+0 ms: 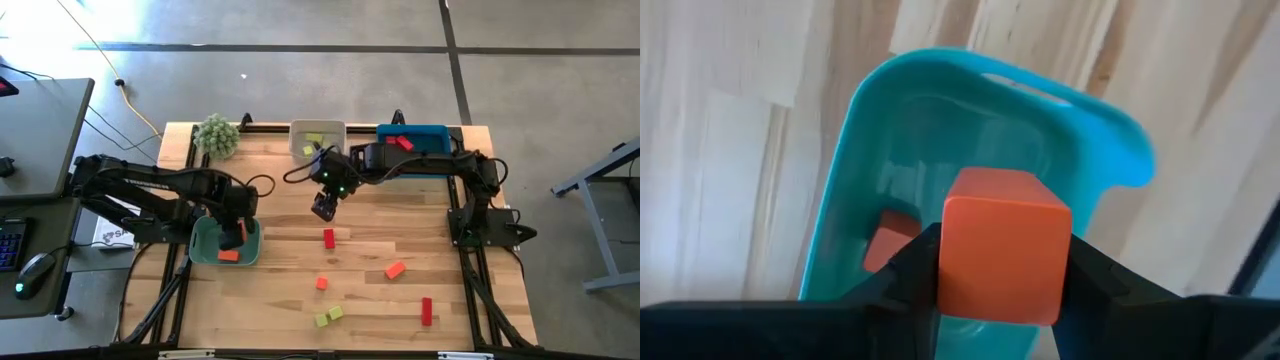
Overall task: Sort & place blocks by color
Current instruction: Put the orange block into the green bin, then put the red block into the blue bin
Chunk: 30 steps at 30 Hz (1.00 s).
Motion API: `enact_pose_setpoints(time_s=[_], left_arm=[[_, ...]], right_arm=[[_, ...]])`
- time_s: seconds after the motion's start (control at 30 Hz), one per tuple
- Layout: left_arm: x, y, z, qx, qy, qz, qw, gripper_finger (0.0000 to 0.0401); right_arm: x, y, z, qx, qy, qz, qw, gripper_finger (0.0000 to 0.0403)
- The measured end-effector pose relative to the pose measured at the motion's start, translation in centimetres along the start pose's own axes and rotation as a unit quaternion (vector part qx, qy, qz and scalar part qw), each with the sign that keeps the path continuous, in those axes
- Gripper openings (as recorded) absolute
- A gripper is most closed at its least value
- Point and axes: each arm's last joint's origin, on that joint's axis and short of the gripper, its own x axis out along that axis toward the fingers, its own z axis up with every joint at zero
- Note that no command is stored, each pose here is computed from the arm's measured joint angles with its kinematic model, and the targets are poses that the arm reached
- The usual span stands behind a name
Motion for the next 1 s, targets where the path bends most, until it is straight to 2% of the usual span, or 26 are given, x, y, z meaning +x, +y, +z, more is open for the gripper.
enact_pose_setpoints(time_s=[0.3,0.53,0.87,1.0], left_arm=[[0.4,0.0,-0.2,0.012,0.005,0.009,1.000,0.0117],[0.4,0.1,-0.2,0.054,0.003,0.017,0.998,0.0121],[0.4,0.1,-0.2,0.090,0.004,0.018,0.996,0.0215],[0.4,0.1,-0.2,0.084,0.004,0.018,0.996,0.0235]], right_arm=[[0.0,1.5,-0.8,0.084,-0.022,-0.048,0.995,0.0220],[0.2,2.3,-1.2,0.159,-0.038,-0.064,0.984,0.0220],[3.4,3.5,-2.2,0.247,-0.021,-0.093,0.964,0.0220],[4.4,3.7,-2.7,0.270,-0.005,-0.110,0.957,0.0220]])
